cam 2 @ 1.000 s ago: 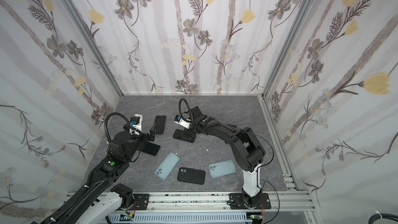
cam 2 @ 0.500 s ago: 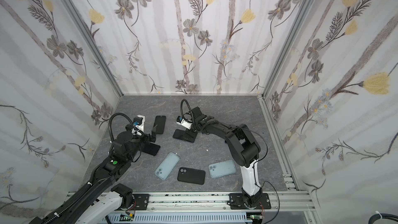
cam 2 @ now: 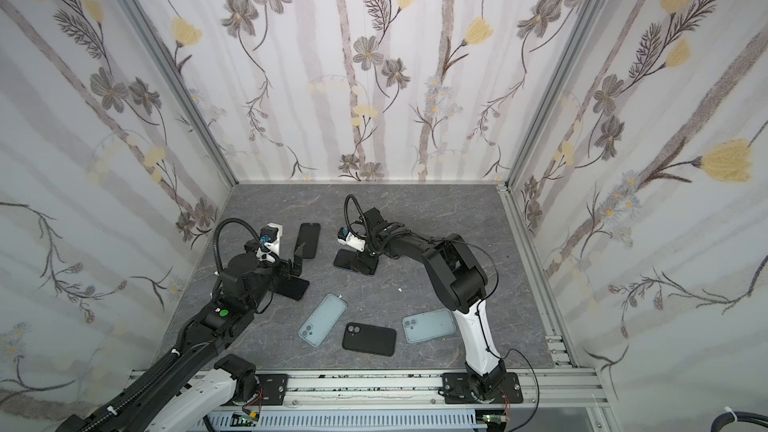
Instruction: Put the phone into the phone case
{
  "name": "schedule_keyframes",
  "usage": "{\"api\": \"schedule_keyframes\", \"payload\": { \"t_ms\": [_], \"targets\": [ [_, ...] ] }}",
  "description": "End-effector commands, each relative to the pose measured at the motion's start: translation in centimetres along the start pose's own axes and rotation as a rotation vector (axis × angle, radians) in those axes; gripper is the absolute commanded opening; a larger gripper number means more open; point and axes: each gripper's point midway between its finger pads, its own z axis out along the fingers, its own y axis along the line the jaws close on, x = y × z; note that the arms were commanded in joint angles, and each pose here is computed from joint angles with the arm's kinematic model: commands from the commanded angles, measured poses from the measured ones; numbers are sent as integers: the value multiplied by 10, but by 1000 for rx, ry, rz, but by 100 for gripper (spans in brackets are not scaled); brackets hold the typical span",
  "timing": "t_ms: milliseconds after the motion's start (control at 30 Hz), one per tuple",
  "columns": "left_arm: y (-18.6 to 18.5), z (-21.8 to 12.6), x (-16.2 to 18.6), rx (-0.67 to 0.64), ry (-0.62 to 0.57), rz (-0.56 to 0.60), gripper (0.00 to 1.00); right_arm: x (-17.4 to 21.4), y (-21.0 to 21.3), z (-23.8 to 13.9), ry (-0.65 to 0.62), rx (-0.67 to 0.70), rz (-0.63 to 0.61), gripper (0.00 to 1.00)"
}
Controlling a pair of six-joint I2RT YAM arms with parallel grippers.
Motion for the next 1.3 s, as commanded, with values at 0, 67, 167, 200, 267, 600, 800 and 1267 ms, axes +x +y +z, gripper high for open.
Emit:
{"api": "schedule_keyframes", "payload": {
  "t_ms": [0,67,167,200,267,600,800,1267],
  "targets": [
    [3,0,-7,-15,-29,11,100,2,5,2,17,-36,9,100],
    [4,-1,-6,-20,-28,15,100,1,4,3,19,-38,4,100],
    [5,-1,-7,-24,-29,18,100,0,3,3,21,-39,-8,100],
    [5,-1,-7,-25,-29,17,100,1,4,4,25,-42,-12,100],
    [5,-2,-6,-25,-28,19,100,0,3,5,32,-45,-20,100],
    [7,-5,-9,-33,-36,24,100,9,8,12,89,-90,-8,95],
    [6,-6,-10,-27,-41,21,100,10,18,11,106,-113,-12,96],
    [6,-8,-12,-24,-50,17,100,25,14,11,212,-30,-42,82]
  ]
}}
